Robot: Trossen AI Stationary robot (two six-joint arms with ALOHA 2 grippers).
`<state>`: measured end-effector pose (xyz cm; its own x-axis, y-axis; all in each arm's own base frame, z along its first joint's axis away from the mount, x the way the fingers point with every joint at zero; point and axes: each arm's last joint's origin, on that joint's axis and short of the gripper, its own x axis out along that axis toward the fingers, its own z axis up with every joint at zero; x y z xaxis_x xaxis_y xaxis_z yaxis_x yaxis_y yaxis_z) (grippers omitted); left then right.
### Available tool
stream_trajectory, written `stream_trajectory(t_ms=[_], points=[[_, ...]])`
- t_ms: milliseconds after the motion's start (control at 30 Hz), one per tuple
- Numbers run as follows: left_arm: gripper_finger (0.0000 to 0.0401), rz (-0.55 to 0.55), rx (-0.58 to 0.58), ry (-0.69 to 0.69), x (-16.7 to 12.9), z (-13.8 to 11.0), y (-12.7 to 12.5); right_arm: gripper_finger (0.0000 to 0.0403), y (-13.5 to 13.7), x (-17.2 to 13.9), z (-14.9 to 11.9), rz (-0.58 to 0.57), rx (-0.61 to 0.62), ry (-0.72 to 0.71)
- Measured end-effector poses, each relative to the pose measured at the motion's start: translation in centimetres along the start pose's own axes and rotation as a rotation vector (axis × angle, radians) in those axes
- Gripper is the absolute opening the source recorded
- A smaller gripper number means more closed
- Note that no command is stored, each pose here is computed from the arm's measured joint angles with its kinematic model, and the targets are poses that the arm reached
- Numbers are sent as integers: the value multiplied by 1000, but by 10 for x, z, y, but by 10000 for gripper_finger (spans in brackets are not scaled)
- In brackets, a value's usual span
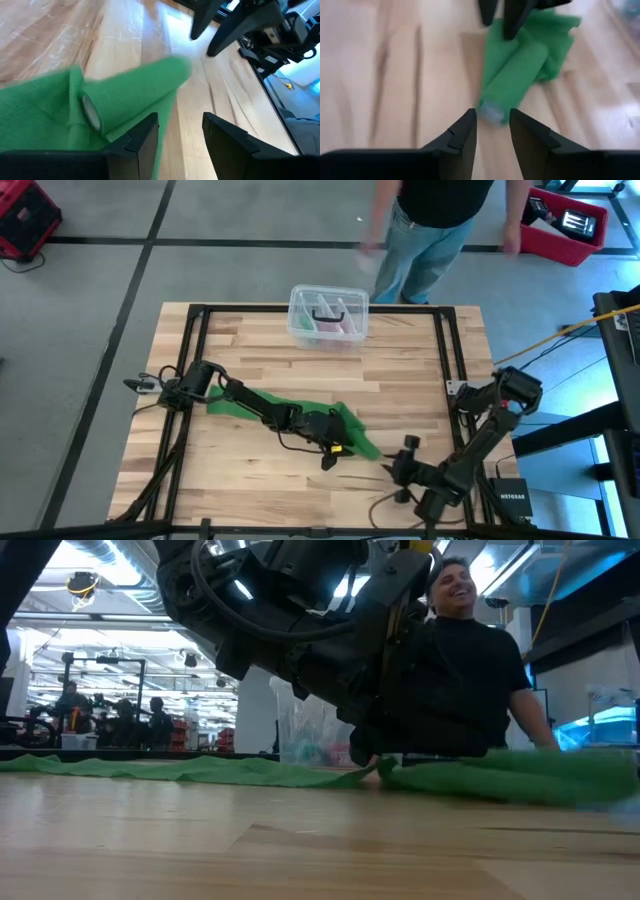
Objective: Roll bandage
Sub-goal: Roll the green bandage
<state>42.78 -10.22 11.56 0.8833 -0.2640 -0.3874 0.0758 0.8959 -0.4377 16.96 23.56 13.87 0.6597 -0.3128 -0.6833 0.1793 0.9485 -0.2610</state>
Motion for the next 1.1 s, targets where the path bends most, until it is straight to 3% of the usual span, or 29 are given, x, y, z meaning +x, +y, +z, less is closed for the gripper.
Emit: stream_trajectory(t_ms=[167, 433, 733, 933, 1100], points=[[148, 17, 0, -9, 0, 0, 1, 120, 4, -11, -9, 42, -44, 20], [148, 21, -28, -13, 0, 1, 2, 120, -5, 0, -21, -87, -73, -195], [148, 21, -31, -11, 0, 1, 2, 120, -16, 21, -54, -19, -92, -217], [148, 21, -32, -11, 0, 1, 2, 120, -17, 22, -56, -9, -93, -238], [148, 20, -32, -11, 0, 1, 2, 120, -7, 25, -55, 34, -183, -245]])
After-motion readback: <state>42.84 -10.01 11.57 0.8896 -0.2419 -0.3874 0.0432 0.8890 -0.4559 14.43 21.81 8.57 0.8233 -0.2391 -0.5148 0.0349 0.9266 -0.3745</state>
